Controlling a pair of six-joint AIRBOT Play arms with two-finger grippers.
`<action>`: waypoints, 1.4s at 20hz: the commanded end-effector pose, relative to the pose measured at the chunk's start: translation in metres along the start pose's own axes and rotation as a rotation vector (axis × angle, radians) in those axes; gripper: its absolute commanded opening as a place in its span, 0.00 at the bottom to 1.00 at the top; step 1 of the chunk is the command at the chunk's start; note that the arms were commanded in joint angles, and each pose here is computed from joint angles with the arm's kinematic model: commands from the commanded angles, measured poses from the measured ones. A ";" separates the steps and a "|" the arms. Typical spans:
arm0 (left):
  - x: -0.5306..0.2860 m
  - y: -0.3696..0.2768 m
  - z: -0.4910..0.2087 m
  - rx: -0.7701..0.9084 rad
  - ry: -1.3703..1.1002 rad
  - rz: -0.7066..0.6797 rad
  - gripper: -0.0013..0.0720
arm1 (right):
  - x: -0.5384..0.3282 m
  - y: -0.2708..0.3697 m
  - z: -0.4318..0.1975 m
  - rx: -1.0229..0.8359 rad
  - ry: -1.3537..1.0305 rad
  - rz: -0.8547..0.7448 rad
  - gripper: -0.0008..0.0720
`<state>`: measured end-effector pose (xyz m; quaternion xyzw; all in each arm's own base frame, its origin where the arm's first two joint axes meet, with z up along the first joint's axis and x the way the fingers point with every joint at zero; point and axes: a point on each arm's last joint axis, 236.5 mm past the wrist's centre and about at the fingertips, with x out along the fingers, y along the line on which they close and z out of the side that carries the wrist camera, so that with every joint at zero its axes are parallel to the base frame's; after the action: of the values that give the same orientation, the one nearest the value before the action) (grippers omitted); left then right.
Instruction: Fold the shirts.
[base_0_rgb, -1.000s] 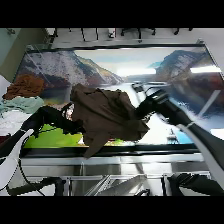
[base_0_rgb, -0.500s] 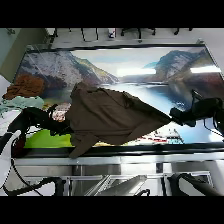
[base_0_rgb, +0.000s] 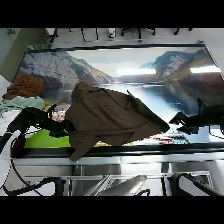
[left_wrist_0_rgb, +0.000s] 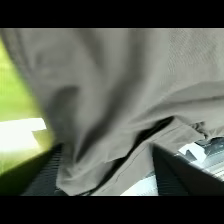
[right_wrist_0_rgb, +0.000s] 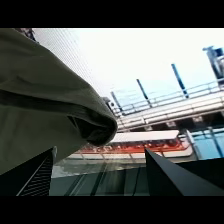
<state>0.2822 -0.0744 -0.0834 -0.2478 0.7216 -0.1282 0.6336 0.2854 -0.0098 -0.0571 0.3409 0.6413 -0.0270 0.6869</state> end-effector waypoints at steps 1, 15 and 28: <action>0.000 0.001 0.001 0.001 -0.003 0.005 0.83 | 0.018 -0.005 -0.009 0.021 0.038 0.001 0.86; 0.018 0.017 -0.017 -0.071 0.134 -0.012 0.83 | 0.085 0.033 -0.005 -0.047 0.117 0.128 0.04; -0.124 -0.174 0.051 0.270 -0.404 -0.308 0.03 | -0.136 0.227 0.021 -0.429 -0.216 0.669 0.05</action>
<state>0.3457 -0.1199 -0.0309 -0.2717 0.6355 -0.1777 0.7005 0.3787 0.0727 0.0257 0.3767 0.5320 0.1776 0.7372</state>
